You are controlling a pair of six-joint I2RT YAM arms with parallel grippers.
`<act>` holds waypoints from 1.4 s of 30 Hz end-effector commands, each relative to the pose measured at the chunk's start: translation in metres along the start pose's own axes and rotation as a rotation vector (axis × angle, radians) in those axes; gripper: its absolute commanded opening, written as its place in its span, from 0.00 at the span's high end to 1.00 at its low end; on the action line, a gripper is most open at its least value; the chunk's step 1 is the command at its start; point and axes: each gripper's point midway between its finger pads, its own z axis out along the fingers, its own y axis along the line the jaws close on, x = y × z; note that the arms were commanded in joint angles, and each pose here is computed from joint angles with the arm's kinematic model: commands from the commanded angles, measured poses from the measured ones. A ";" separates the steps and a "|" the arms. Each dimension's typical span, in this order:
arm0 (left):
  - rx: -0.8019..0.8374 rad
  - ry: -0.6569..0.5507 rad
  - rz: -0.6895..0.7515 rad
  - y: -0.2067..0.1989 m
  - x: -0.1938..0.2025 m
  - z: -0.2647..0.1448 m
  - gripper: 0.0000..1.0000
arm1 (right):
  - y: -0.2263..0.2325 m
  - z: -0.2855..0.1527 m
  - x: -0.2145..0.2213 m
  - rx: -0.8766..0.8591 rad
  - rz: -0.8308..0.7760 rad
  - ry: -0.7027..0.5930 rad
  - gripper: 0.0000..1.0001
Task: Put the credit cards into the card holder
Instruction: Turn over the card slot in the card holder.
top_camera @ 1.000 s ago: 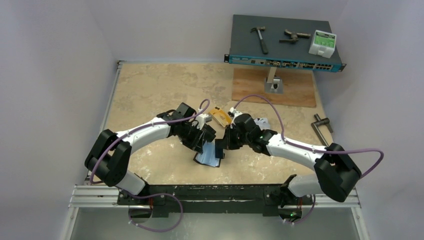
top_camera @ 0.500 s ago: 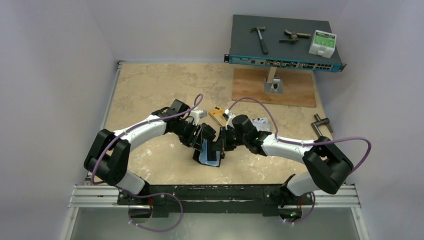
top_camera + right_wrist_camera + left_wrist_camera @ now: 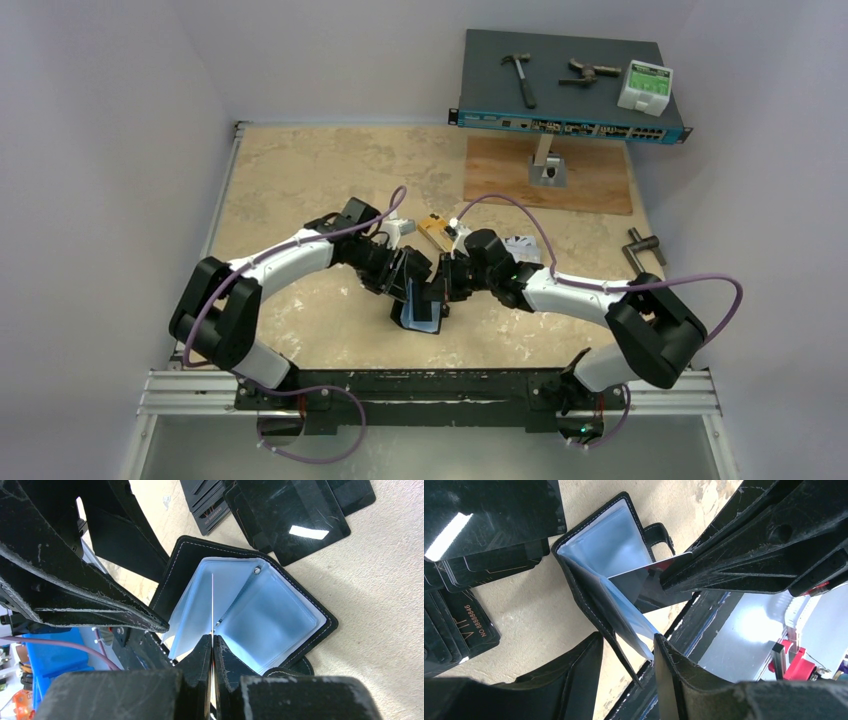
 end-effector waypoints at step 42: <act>-0.088 0.011 0.057 0.007 -0.008 0.006 0.82 | 0.002 -0.047 -0.055 0.183 -0.091 -0.170 1.00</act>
